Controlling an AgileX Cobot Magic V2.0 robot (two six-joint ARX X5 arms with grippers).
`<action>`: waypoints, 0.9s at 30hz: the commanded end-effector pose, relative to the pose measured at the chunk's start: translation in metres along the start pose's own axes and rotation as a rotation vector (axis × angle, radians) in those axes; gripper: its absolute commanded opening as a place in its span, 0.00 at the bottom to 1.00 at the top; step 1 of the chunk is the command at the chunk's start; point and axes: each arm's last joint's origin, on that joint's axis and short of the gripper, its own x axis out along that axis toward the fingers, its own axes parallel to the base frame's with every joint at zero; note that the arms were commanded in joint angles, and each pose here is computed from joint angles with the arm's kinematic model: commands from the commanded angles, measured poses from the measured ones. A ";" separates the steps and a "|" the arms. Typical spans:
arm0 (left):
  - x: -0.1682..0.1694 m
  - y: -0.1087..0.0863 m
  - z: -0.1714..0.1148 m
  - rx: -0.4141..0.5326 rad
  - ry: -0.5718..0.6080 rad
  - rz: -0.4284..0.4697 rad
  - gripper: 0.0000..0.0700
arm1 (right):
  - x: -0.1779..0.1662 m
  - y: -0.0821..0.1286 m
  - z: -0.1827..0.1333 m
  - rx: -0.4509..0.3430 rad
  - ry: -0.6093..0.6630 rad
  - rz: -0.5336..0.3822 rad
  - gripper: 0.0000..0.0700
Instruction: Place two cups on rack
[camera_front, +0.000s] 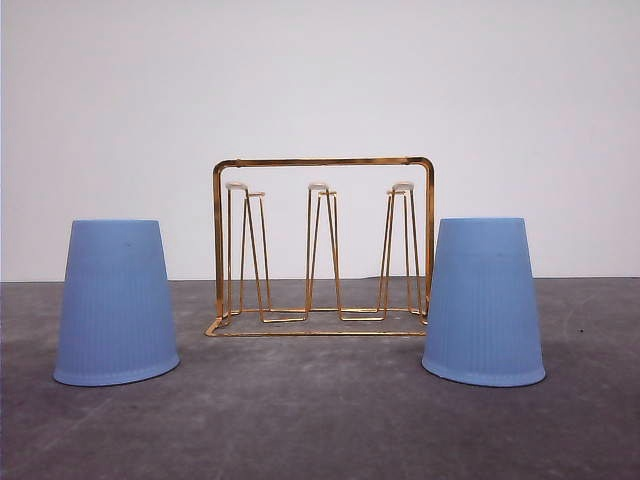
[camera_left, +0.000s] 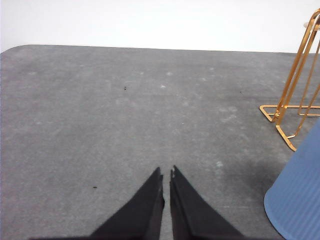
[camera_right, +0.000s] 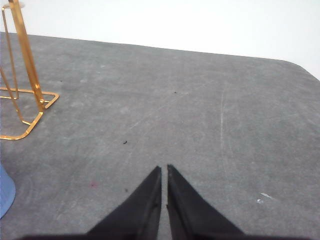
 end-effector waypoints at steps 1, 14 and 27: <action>0.001 0.001 -0.005 -0.009 0.021 0.006 0.00 | 0.000 0.000 0.001 0.003 -0.011 -0.003 0.03; 0.001 0.001 -0.005 -0.009 0.021 0.006 0.00 | 0.000 0.000 0.001 0.003 -0.011 -0.003 0.03; 0.001 0.001 -0.005 -0.009 0.020 0.006 0.00 | 0.000 0.000 0.001 0.003 -0.011 -0.003 0.03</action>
